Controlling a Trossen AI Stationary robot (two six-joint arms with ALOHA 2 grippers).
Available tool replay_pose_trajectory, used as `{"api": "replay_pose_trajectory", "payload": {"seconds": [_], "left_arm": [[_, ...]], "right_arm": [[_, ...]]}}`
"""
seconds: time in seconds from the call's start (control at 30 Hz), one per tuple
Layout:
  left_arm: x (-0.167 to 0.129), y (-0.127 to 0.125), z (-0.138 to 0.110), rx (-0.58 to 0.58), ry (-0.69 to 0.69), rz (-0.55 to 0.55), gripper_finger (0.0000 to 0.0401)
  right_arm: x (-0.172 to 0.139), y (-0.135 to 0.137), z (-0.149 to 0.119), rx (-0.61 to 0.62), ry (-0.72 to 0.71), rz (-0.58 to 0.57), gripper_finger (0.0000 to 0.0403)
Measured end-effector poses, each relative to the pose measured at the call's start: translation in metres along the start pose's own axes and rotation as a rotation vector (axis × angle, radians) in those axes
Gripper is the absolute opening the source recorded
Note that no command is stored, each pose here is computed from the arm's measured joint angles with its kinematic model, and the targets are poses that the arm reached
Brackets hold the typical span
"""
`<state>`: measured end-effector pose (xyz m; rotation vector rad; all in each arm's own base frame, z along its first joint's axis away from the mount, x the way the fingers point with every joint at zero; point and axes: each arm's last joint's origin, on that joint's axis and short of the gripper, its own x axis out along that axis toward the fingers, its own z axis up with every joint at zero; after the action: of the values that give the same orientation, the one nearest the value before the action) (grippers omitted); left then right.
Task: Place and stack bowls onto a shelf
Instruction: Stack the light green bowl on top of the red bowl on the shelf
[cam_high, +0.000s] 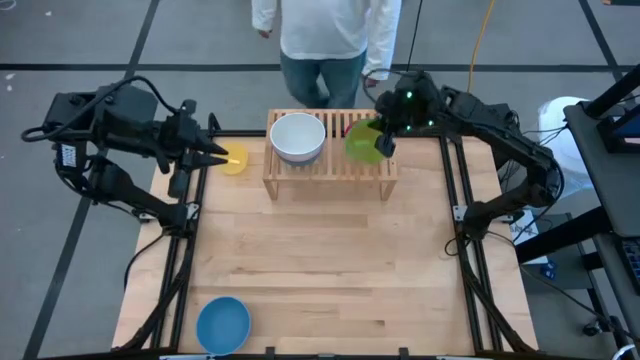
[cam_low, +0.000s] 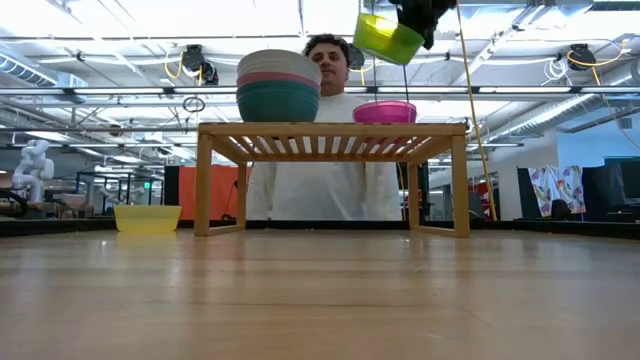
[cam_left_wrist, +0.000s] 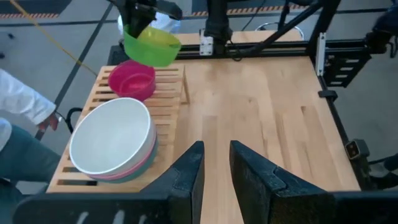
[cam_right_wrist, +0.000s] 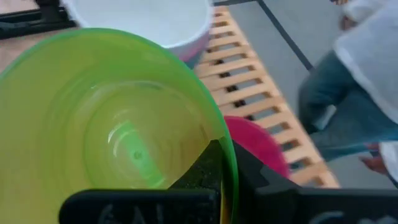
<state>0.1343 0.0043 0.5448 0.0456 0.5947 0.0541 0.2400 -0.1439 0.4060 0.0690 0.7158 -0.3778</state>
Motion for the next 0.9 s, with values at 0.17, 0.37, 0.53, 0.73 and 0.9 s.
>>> {"api": "replay_pose_trajectory", "payload": {"seconds": [0.17, 0.37, 0.53, 0.73, 0.9], "left_arm": [[0.001, 0.0, 0.0, -0.023, 0.002, 0.017, 0.0083], [0.001, 0.001, 0.0, -0.037, 0.002, 0.05, 0.0083], [0.0, 0.002, 0.0, -0.051, 0.002, 0.061, 0.0083], [0.0, 0.002, 0.0, -0.073, 0.001, 0.061, 0.0083], [0.0, 0.002, 0.0, -0.08, 0.001, 0.061, 0.0083]], "right_arm": [[-0.002, -0.029, -0.005, 0.014, -0.005, -0.041, 0.0], [0.007, -0.05, -0.009, 0.019, 0.002, -0.005, 0.0], [0.027, -0.059, -0.013, 0.012, 0.043, 0.034, 0.0], [0.045, -0.07, -0.019, 0.013, 0.092, 0.033, 0.0], [0.058, -0.078, -0.026, 0.023, 0.152, 0.042, 0.0]]}}
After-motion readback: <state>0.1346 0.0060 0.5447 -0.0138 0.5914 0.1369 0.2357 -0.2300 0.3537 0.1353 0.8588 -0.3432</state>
